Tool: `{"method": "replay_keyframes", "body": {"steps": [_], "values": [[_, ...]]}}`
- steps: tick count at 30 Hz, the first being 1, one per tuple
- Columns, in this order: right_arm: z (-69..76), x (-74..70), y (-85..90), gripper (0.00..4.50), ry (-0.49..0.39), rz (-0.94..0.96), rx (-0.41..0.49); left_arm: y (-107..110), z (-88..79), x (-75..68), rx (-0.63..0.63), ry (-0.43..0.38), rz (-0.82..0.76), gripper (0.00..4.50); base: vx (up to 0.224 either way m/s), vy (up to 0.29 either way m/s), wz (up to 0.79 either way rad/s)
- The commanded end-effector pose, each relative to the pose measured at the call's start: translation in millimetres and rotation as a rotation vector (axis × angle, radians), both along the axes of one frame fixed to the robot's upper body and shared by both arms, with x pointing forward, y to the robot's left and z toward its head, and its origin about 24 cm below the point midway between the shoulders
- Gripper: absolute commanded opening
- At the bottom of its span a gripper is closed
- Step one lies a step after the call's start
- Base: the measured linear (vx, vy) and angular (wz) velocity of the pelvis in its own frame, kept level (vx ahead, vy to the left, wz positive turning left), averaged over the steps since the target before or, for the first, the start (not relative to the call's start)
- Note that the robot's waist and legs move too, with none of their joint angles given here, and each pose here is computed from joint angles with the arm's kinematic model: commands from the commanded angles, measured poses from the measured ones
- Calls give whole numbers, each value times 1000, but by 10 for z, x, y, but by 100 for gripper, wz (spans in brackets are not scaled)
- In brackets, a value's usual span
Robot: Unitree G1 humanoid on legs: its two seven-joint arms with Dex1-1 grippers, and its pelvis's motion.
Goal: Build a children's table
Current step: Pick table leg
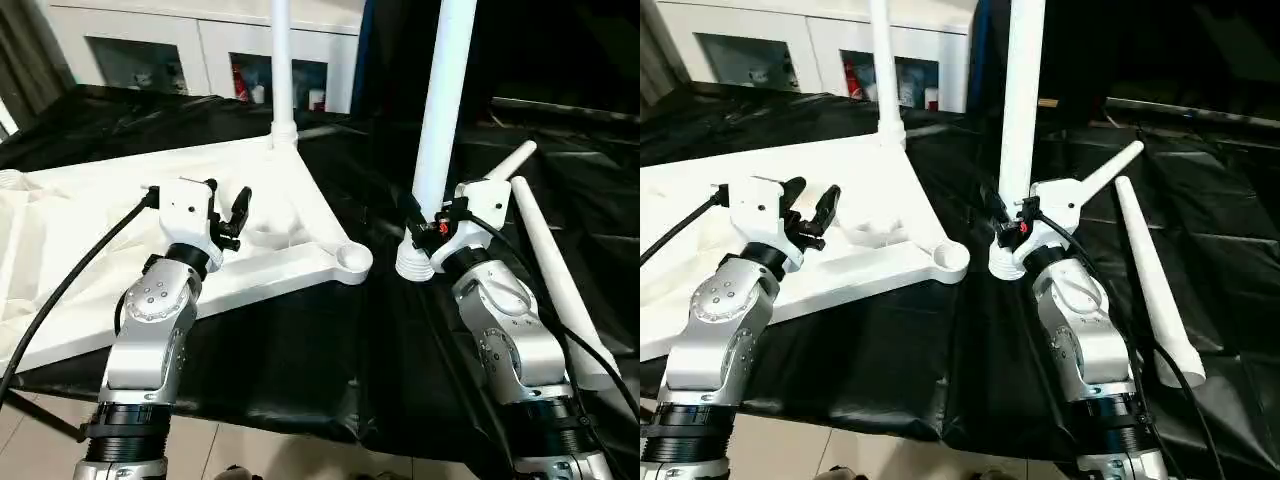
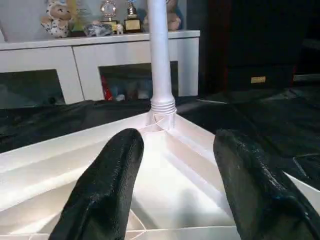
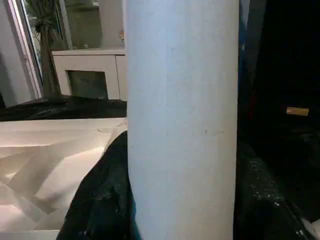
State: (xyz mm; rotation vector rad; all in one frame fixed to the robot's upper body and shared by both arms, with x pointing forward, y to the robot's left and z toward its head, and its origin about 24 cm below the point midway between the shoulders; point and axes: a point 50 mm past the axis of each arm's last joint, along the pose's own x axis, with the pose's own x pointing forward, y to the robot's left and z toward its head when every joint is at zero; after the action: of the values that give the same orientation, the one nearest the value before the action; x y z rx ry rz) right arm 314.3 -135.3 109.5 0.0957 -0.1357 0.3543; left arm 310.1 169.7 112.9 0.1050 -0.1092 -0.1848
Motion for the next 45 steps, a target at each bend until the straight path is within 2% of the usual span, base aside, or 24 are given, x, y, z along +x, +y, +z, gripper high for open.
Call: {"method": "replay_keyframes", "body": {"steps": [1,45], "values": [[49,4,2,184,-17,3,-6,-9,32,-7,2,-10,1,270,0,0,0],[49,4,2,184,-17,3,-6,-9,32,-7,2,-10,1,270,0,0,0]]}}
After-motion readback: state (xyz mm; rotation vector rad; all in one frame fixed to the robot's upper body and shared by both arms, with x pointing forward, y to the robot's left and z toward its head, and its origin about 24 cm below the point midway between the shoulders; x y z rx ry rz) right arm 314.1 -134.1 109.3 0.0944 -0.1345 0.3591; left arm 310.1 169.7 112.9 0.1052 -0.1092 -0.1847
